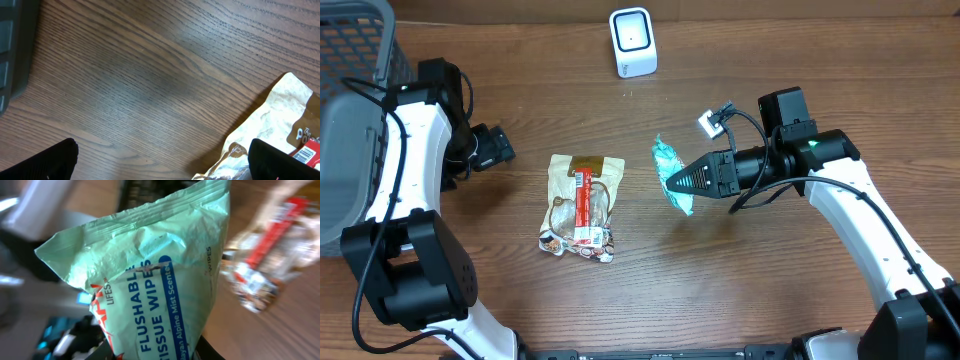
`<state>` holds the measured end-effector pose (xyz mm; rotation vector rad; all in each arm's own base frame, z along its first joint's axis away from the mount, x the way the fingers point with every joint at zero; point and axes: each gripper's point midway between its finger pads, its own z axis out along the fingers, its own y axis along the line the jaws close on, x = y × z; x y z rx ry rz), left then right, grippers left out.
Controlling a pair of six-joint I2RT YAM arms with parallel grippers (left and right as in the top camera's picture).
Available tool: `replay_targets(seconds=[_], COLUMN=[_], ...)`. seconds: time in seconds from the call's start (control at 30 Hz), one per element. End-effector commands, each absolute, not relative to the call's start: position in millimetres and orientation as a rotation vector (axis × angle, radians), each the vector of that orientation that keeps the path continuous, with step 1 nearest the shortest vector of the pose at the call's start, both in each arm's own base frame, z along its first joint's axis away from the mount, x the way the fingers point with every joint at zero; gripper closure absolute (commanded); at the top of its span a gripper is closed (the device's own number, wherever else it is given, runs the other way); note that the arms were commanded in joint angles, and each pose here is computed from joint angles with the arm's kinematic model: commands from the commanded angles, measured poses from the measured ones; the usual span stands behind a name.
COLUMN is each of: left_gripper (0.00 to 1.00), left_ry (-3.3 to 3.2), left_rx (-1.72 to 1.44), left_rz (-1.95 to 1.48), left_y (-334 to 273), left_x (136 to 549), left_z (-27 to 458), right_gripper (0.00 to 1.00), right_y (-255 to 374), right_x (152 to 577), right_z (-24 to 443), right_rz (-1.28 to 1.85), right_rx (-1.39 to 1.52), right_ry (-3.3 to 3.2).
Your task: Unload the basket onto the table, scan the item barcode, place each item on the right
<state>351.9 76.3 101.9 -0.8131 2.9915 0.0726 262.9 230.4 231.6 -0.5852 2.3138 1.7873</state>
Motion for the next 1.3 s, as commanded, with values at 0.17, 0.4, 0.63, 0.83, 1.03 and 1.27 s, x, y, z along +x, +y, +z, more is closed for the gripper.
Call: replay_targets(seconds=[0.17, 0.4, 0.63, 0.83, 1.03, 1.27], left_gripper=[0.00, 0.00, 0.00, 0.00, 0.00, 0.00], left_ry=[2.960, 2.960, 2.960, 2.960, 2.960, 2.960], left_rx=[-0.795, -0.795, -0.795, -0.795, -0.795, -0.795], left_rz=[0.082, 0.082, 0.082, 0.082, 0.082, 0.082], left_y=[77, 77, 77, 77, 77, 77], left_x=[356, 356, 356, 356, 356, 356], left_z=[112, 112, 112, 112, 112, 112], right_gripper=[0.75, 0.12, 0.75, 0.96, 0.96, 0.96], right_y=[162, 162, 160, 162, 167, 157], right_x=[311, 313, 315, 310, 301, 298], right_z=[126, 107, 101, 83, 51, 10], right_rz=[0.693, 0.541, 0.523, 0.526, 0.539, 0.437], right_rx=[-0.108, -0.148, -0.146, -0.163, -0.119, -0.016], right_ry=[2.837, 2.839, 2.828, 2.826, 2.816, 2.846])
